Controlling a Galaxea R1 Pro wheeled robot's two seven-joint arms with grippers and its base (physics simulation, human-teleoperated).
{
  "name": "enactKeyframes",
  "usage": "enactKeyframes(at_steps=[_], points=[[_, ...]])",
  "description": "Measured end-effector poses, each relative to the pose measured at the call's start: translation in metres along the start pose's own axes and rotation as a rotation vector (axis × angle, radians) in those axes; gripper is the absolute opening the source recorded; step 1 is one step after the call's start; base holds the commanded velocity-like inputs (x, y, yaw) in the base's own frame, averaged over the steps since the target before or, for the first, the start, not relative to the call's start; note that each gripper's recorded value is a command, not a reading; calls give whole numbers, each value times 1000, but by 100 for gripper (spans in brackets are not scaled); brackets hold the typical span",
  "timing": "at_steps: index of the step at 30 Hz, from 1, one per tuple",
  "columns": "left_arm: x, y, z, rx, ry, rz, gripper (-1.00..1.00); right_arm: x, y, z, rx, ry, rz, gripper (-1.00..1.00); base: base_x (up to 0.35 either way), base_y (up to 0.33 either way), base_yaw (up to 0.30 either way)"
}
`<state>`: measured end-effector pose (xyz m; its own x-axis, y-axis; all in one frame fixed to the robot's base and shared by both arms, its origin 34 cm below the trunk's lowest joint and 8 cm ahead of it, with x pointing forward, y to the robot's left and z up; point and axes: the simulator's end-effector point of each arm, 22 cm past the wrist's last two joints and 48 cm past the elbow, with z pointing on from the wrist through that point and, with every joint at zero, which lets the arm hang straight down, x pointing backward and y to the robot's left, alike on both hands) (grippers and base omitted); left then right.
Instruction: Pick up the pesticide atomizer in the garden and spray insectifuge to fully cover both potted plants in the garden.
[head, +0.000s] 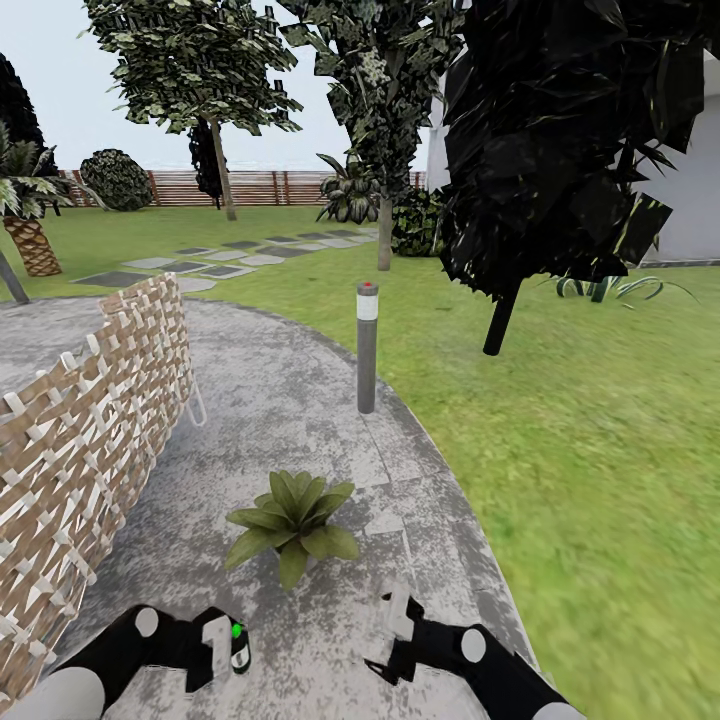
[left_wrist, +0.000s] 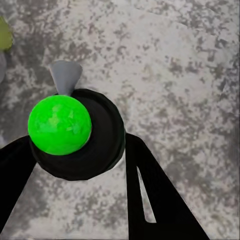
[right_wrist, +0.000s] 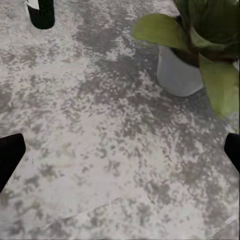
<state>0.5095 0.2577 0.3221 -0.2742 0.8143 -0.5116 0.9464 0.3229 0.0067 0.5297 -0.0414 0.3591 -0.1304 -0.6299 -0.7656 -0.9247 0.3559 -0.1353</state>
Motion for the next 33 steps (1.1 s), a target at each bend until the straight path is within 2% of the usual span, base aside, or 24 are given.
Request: enactKeyframes(at_steps=[3, 5, 8, 9, 11, 12, 13, 15, 16, 17, 18, 20, 24, 26, 27, 29, 31, 33], points=[[-5, 23, -2, -105, -35, -50, -100, 62, -8, -19, 72, 103, 54, 100, 0, 0, 0], [-7, 38, -5, -174, -54, -87, -100, 111, -9, -35, 152, 192, 105, 100, 0, 0, 0], [-9, 56, -13, -254, -112, -191, -100, 192, -21, -82, 375, 350, 200, 100, 0, 0, 0], [-10, 61, -16, -273, -130, -221, -100, 203, -24, -91, 428, 373, 230, 100, 0, 0, 0], [-11, 73, -23, -323, -178, -325, -100, 222, -43, -116, 608, 403, 332, 100, 0, 0, 0], [-8, 77, -25, -334, -178, -390, -100, 230, -52, -129, 698, 409, 406, 100, 0, 0, 0], [-4, 78, -25, -335, -169, -441, -100, 235, -57, -137, 754, 410, 467, 100, 0, 0, 0], [10, 72, -20, -306, -99, -607, -100, 252, -64, -159, 904, 402, 672, 100, 0, 0, 0], [15, 64, -15, -283, -53, -670, -100, 260, -64, -168, 960, 400, 755, 100, 0, 0, 0], [17, 59, -12, -267, -25, -707, -100, 264, -65, -172, 988, 399, 795, 100, 0, 0, 0], [17, 48, -6, -233, 32, -783, -100, 274, -68, -186, 1033, 404, 843, 100, 0, 0, 0], [13, 56, -12, -227, 79, -862, -100, 281, -73, -197, 1060, 406, 859, 100, 0, 0, 0], [-5, 83, -28, -235, 107, -928, -100, 278, -76, -196, 1057, 395, 850, 100, 0, 0, 0], [-12, 98, -42, -234, 156, -976, -100, 278, -75, -195, 1056, 395, 853, 100, 0, 0, 0], [-13, 102, -47, -235, 179, -980, -100, 278, -75, -195, 1057, 396, 855, 100, 0, 0, 0], [-16, 106, -52, -237, 225, -957, -100, 279, -75, -196, 1056, 398, 855, 100, 0, 0, 0], [-21, 105, -53, -225, 287, -889, -100, 280, -75, -197, 1057, 400, 856, 100, 0, 0, 0], [-25, 100, -53, -194, 308, -849, -100, 280, -74, -196, 1056, 400, 856, 100, 0, 0, 0]])
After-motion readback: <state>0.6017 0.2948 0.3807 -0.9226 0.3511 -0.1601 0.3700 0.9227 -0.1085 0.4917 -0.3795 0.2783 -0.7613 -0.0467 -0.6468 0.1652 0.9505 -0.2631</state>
